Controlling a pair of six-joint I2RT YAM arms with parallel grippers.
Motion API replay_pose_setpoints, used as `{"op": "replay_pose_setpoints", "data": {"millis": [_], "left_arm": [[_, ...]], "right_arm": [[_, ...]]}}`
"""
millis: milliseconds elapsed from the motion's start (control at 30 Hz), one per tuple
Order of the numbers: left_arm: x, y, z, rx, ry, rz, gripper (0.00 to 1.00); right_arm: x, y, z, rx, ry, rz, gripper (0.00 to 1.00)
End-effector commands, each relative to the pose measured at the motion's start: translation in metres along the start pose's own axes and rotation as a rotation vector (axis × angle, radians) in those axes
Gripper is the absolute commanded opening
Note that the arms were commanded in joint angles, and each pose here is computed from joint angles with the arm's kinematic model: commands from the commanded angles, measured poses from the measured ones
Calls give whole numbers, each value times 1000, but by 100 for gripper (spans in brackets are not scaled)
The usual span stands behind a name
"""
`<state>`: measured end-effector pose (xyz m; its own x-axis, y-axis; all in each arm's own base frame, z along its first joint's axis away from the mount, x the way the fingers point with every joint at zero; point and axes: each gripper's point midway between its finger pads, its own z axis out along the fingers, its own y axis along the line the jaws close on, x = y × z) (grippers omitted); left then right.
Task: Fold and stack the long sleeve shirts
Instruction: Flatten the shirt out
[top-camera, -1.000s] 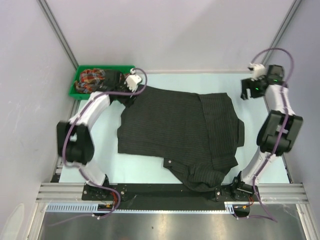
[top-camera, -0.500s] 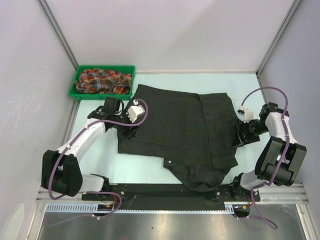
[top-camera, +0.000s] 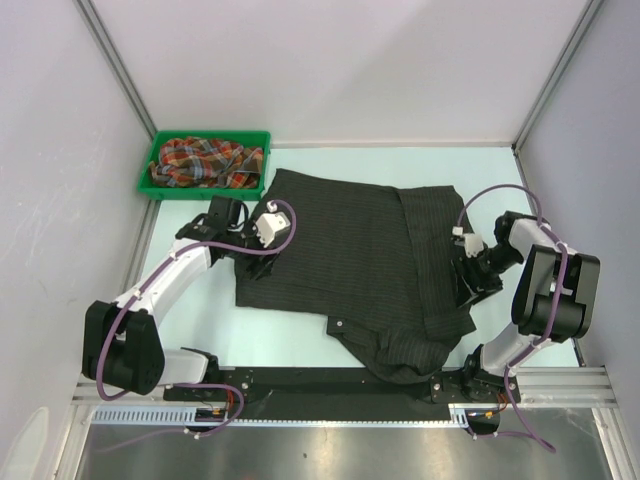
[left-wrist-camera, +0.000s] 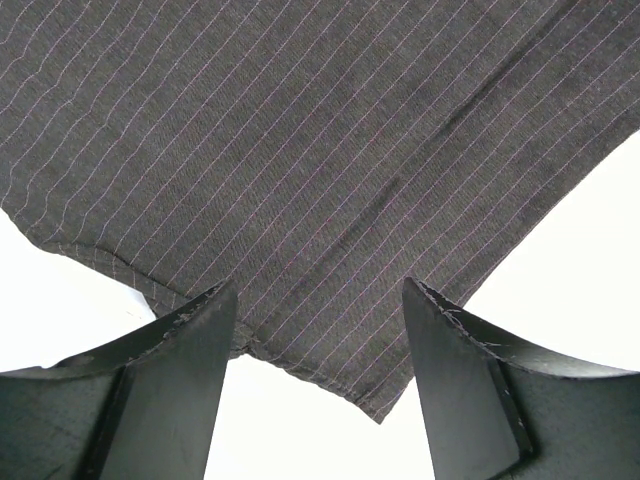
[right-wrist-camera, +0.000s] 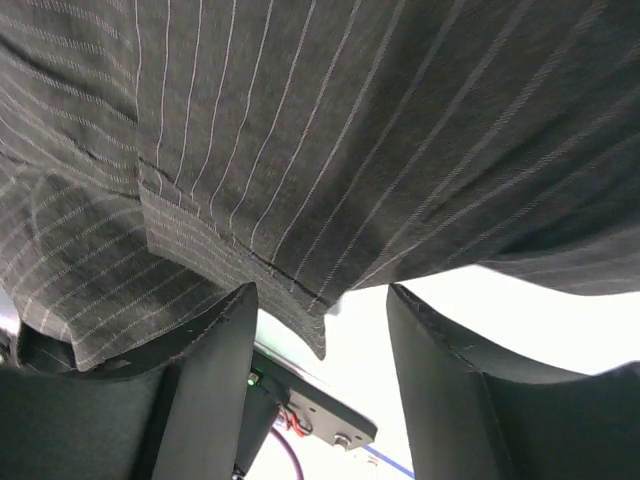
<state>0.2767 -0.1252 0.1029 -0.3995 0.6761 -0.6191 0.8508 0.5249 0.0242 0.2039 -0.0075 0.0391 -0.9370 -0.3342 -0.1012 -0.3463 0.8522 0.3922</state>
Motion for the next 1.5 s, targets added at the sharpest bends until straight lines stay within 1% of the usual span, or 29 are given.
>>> {"op": "replay_pose_setpoints", "data": {"millis": [0,100,200,233,300,333,367,467,600,700,800,833,867,900,933,967,1033,1067,1100,1133,1167,1200,1233,1267,1300,1333,1367,1400,1467], "left_arm": [[-9,0,-1,-7,-44,38,73],[-8,1,-1,-12,-40,37,73],[-8,3,-1,-20,-38,39,73],[-8,3,-2,-23,-37,41,73],[-8,4,-2,-26,-35,38,73],[-8,4,-2,-24,-33,37,73],[-7,4,-2,-24,-31,38,73],[-4,2,-1,-21,-23,36,73],[-5,3,0,-18,-22,37,73],[-8,5,0,-16,-22,40,73],[-11,9,3,-11,-13,40,73],[-12,11,3,-12,-12,39,73],[-14,13,4,-13,-15,29,72],[-19,16,4,-17,-22,21,72],[-24,19,4,-23,-39,15,72],[-30,22,2,-30,-55,-4,72],[-37,27,0,-52,-77,-10,72],[-40,29,-1,-61,-88,-21,72],[-42,30,-2,-68,-94,-23,73],[-44,33,-4,-82,-102,-22,72],[-45,33,-4,-88,-104,-31,73],[-44,35,-4,-98,-106,-38,73],[-44,37,-6,-107,-110,-40,73],[-43,36,-6,-108,-109,-39,73],[-41,36,-8,-111,-109,-42,73],[-41,36,-11,-119,-115,-30,73],[-38,32,-10,-104,-114,-22,73],[-34,28,-11,-92,-103,-15,73],[-33,14,-12,-36,-121,38,73]], "right_arm": [[12,4,4,-10,50,-39,58],[11,11,4,-41,52,-60,53],[10,14,6,-57,55,-78,42],[9,15,6,-63,53,-78,27],[8,17,4,-74,51,-82,14],[6,19,2,-84,44,-86,2],[5,22,-2,-91,37,-88,0],[-5,31,-15,-120,-13,-114,0],[-40,44,-45,-137,-162,-163,0],[-100,48,-82,-112,-360,-206,0],[-185,41,-128,-31,-582,-273,0],[-225,30,-155,40,-672,-287,0],[-268,21,-188,103,-830,-285,0],[-295,14,-210,135,-921,-280,0],[-323,-5,-228,194,-1006,-253,0],[-362,2,-289,241,-1215,-295,0],[-393,-4,-338,324,-1394,-287,1],[-417,-4,-358,346,-1478,-326,7],[-428,-6,-360,372,-1485,-336,16],[-439,-13,-349,383,-1462,-342,25],[-449,-28,-314,369,-1379,-308,43],[-452,-33,-313,412,-1356,-331,76],[-450,-40,-297,426,-1299,-322,82],[-439,-48,-275,424,-1207,-290,85],[-425,-64,-246,433,-1113,-275,86],[-411,-71,-230,415,-1052,-254,86],[-397,-72,-224,401,-1018,-251,87],[-368,-74,-208,361,-958,-237,89],[-330,-69,-194,339,-865,-271,90]]}}
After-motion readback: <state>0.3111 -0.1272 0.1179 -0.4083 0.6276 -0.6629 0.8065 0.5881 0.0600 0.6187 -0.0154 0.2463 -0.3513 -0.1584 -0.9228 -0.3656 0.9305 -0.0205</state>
